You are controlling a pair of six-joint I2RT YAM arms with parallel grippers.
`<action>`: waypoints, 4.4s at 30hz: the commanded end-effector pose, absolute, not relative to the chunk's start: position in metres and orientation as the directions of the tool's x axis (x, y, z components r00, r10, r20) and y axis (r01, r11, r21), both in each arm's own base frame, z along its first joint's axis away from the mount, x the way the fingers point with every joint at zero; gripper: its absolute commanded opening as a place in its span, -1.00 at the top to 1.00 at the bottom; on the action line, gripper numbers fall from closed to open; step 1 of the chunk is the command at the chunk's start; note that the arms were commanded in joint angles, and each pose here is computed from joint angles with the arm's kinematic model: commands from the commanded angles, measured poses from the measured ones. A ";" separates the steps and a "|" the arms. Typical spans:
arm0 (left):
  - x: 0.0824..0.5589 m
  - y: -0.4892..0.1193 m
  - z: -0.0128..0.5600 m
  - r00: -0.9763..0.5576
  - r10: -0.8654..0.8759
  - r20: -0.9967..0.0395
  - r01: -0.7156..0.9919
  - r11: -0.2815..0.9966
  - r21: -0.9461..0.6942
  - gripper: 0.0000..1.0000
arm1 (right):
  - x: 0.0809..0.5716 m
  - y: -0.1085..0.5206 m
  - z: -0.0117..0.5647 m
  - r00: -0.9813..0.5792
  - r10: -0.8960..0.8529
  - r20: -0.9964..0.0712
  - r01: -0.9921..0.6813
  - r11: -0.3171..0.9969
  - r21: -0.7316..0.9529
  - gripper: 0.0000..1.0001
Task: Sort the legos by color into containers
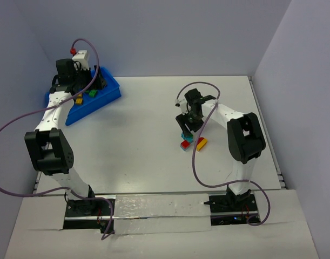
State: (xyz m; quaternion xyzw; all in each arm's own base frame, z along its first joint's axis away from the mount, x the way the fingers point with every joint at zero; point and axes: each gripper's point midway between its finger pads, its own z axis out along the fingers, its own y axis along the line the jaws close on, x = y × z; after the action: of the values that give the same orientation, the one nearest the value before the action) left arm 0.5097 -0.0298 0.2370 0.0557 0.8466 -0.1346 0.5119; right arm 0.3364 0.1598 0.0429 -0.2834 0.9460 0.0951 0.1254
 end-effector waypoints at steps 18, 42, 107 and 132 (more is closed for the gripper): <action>0.499 -0.059 0.252 -0.492 -0.114 -0.863 0.286 0.915 -0.284 -0.99 | 0.357 0.184 0.017 -0.843 -0.469 -0.262 -0.520 0.836 0.175 -0.09; 0.466 -0.114 0.263 -0.469 -0.149 -0.871 0.531 0.740 -0.412 -0.98 | 0.425 0.239 0.138 -0.832 -0.208 -0.513 -0.498 0.688 0.528 1.00; 0.414 -0.283 0.341 -0.639 -0.298 -0.709 0.695 0.171 -0.698 -0.57 | 0.428 0.335 0.352 -0.715 0.266 -0.646 -0.583 0.281 0.762 1.00; 0.396 -0.269 0.352 -0.629 -0.290 -0.722 0.744 0.045 -0.666 1.00 | 0.428 0.320 0.365 -0.718 0.249 -0.650 -0.629 0.167 0.759 -0.98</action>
State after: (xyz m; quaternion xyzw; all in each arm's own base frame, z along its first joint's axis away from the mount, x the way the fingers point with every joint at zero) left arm 0.4156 -0.2753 0.3259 0.1306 0.6587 -0.6420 0.3699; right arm 0.4339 0.3306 0.3303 -0.0986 0.7217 0.6048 0.3218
